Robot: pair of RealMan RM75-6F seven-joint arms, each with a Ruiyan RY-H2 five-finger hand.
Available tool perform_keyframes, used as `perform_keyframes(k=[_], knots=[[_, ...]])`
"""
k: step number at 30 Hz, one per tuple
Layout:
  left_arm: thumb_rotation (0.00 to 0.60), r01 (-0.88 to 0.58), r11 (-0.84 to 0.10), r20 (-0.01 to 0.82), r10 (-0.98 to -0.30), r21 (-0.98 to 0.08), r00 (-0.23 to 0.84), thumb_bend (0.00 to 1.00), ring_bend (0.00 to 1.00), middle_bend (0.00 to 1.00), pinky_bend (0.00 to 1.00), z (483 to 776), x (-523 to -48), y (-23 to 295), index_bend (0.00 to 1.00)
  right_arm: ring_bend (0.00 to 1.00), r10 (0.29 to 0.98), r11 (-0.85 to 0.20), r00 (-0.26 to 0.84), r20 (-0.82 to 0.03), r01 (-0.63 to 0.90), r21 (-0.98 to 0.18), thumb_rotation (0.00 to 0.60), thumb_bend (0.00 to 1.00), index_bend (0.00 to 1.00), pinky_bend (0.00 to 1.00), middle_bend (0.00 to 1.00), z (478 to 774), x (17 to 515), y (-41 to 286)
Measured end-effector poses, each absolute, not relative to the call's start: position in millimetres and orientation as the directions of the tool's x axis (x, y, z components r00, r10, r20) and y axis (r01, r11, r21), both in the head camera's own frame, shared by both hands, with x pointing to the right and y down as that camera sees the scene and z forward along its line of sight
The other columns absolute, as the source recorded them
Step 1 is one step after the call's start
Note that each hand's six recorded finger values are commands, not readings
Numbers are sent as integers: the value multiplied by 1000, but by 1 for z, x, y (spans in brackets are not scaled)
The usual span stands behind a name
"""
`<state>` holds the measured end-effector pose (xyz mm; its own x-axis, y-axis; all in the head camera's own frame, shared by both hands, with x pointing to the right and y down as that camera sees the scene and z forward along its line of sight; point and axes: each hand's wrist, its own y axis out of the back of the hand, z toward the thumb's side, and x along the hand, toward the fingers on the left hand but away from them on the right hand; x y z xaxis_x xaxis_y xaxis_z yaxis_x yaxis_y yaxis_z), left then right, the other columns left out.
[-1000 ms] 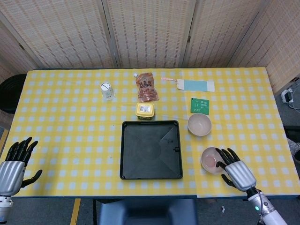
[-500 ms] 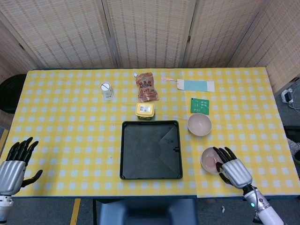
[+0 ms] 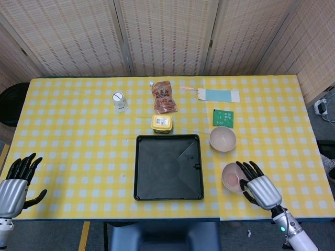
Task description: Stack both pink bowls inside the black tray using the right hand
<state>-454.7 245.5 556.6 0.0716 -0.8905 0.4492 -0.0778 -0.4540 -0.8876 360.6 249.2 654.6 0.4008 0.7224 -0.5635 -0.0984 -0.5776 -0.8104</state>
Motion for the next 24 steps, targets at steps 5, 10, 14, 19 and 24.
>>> perform_keyframes(k=[5,10,14,19,24], knots=[[600,-78,-453,448,-891,-888,68,297,0,0,0,556,-456,245,0,0,743,-530,431,-513,-90,-843,600,444,648,0,0,640,347,235],[600,-77,-453,449,-891,-888,60,297,0,0,0,556,-457,245,0,0,744,-476,483,-461,-101,-874,600,444,648,0,0,630,319,214],[600,-67,-440,439,-898,-895,33,297,0,0,0,554,-462,243,0,0,719,-461,532,-448,-118,-880,600,444,648,0,0,633,288,197],[600,-70,-426,426,-905,-902,20,297,0,0,0,551,-465,242,0,0,672,-496,579,-461,-110,-861,600,444,648,0,0,648,249,180],[600,-85,-423,422,-906,-902,23,297,0,0,0,548,-466,241,0,0,624,-531,631,-461,-91,-843,600,444,648,0,0,665,201,170]])
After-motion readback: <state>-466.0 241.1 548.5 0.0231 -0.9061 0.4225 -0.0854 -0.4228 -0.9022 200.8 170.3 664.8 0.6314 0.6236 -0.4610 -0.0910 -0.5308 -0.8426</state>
